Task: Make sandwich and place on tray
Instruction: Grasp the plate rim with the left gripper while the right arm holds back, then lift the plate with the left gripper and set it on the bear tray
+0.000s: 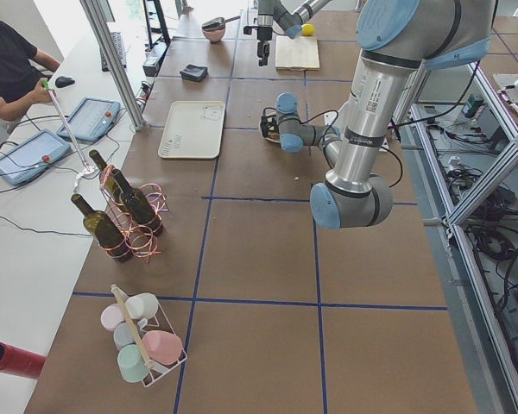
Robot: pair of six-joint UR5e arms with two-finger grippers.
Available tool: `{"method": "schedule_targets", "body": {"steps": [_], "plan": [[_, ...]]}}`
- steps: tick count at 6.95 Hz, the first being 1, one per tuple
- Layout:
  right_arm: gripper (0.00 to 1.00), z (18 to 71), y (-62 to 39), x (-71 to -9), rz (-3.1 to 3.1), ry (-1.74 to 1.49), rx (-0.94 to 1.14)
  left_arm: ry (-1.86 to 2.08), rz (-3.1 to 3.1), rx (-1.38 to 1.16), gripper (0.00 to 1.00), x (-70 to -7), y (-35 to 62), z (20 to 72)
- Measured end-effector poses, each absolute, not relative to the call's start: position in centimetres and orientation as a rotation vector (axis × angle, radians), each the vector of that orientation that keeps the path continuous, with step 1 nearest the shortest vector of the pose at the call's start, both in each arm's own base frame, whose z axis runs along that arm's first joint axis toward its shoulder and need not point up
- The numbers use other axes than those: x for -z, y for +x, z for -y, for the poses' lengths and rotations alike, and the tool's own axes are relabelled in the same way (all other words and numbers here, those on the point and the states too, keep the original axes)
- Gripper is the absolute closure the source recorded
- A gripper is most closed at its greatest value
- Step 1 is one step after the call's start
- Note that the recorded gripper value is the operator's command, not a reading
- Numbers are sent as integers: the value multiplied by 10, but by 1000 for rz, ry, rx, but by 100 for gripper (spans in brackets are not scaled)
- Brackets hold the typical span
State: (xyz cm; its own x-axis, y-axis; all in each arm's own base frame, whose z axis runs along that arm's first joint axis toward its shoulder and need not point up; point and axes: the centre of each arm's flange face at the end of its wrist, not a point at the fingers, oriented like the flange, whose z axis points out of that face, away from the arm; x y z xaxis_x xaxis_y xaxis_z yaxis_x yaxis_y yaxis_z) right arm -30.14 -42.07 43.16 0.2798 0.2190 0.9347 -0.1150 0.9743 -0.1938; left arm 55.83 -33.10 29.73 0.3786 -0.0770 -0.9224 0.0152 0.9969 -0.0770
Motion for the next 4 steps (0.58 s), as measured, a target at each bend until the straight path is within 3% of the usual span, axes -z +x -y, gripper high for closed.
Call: {"method": "schedule_targets", "body": {"steps": [4], "plan": [[0,421,-301,-431,1269,-94,-224,-107,-1230,155,100,-275,547,335]]}}
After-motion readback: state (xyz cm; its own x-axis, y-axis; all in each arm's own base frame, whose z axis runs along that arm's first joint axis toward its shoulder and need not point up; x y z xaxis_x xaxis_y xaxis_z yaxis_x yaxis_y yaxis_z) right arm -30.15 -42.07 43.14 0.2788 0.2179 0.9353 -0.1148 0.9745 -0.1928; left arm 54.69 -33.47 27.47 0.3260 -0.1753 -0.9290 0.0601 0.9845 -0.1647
